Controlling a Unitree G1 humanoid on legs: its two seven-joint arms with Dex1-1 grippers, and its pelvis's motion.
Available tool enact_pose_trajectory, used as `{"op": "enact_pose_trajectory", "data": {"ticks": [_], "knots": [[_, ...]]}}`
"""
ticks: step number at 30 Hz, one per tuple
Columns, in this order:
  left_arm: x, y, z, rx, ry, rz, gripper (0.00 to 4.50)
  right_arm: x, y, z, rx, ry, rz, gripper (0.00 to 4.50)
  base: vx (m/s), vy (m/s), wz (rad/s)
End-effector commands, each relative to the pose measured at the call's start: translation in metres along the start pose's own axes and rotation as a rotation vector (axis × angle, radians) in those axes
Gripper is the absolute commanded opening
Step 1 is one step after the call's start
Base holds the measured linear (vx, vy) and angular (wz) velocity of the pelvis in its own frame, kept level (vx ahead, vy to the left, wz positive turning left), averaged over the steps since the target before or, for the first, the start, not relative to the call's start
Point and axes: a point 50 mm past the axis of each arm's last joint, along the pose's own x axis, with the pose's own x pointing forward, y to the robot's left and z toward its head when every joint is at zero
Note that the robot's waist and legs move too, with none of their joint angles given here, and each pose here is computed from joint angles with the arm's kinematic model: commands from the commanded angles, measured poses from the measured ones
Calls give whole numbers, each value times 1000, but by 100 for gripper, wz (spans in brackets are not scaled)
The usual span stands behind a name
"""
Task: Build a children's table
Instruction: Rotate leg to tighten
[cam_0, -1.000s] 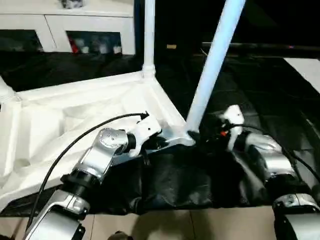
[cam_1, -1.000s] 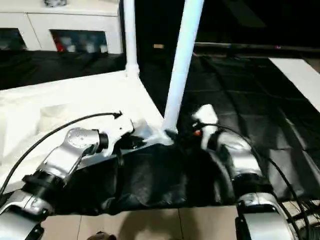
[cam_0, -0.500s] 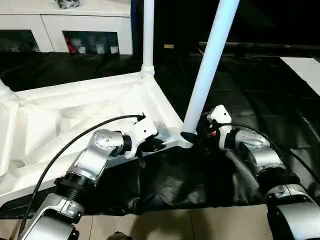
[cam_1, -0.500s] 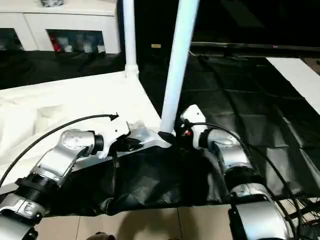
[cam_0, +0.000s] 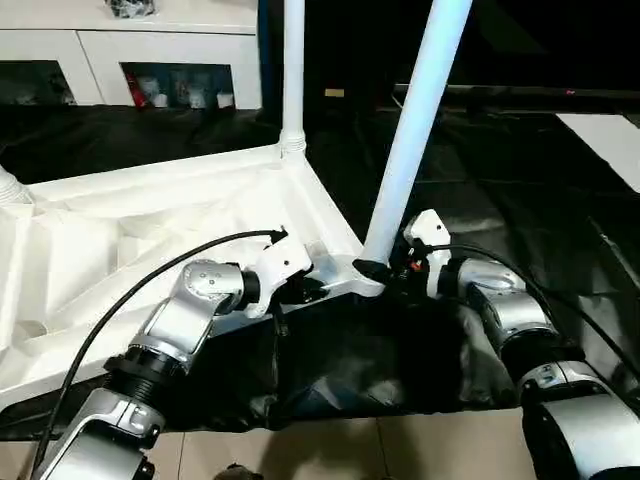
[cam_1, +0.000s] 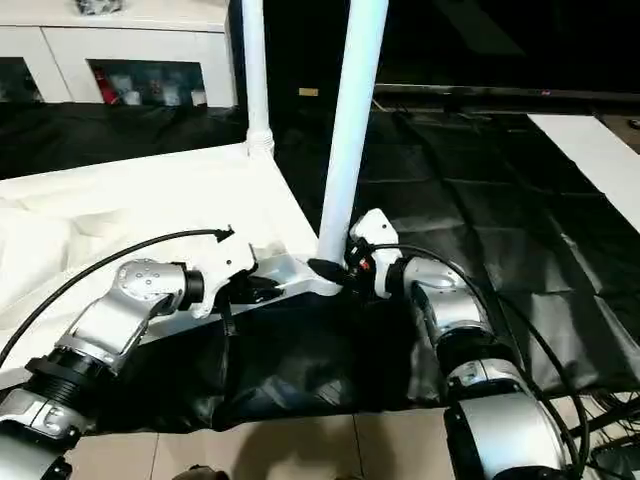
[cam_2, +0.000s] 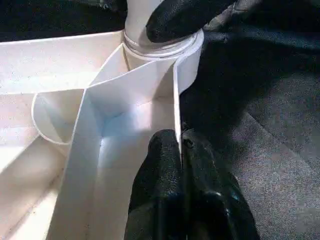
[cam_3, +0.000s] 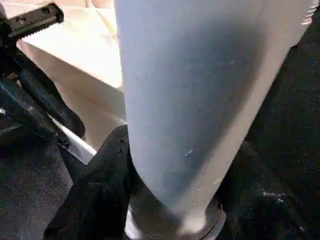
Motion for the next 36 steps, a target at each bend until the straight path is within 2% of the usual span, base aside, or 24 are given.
{"op": "enact_pose_trajectory", "data": {"ticks": [1,7,8,9,10,11,13,17,20,22,23,24,25,27,30,31,36], "knots": [[3,6,10,-2,-37,79,0,10,7,-6,48,4,-27,202,0,0,0],[11,15,13,-32,-19,214,0,24,14,-17,105,13,-178,199,0,0,0],[19,20,19,-63,-23,291,0,36,22,-23,156,27,-267,199,0,0,0],[19,20,19,-63,-23,291,0,36,22,-23,156,27,-267,199,0,0,0],[26,23,25,-88,-29,357,0,49,30,-26,202,46,-347,199,0,0,0],[26,23,25,-89,-29,361,0,50,30,-26,205,47,-353,199,0,0,0],[34,25,31,-98,-28,414,0,67,40,-22,235,57,-404,199,0,0,0],[41,21,38,-82,-48,405,0,92,57,-1,207,4,-345,199,0,0,0],[41,18,38,-62,-65,360,0,93,55,6,164,-23,-320,199,0,0,0],[40,17,38,-56,-69,345,0,91,54,8,165,-33,-314,254,0,0,0],[36,13,36,-61,-98,276,0,84,46,7,169,-35,-318,268,0,0,0],[36,13,36,-61,-98,276,0,84,46,7,169,-35,-318,268,0,0,0],[31,11,32,-53,-106,230,0,75,37,5,157,-34,-316,274,0,0,0],[25,11,27,-36,-97,200,0,67,30,4,144,-36,-304,313,0,0,0],[14,11,22,-32,-102,146,0,51,18,4,98,-32,-271,320,0,0,0],[13,11,21,-32,-102,138,0,49,17,4,95,-31,-264,332,0,0,0],[1,6,17,-10,-97,35,0,35,12,5,46,-19,-123,332,0,0,0]]}}
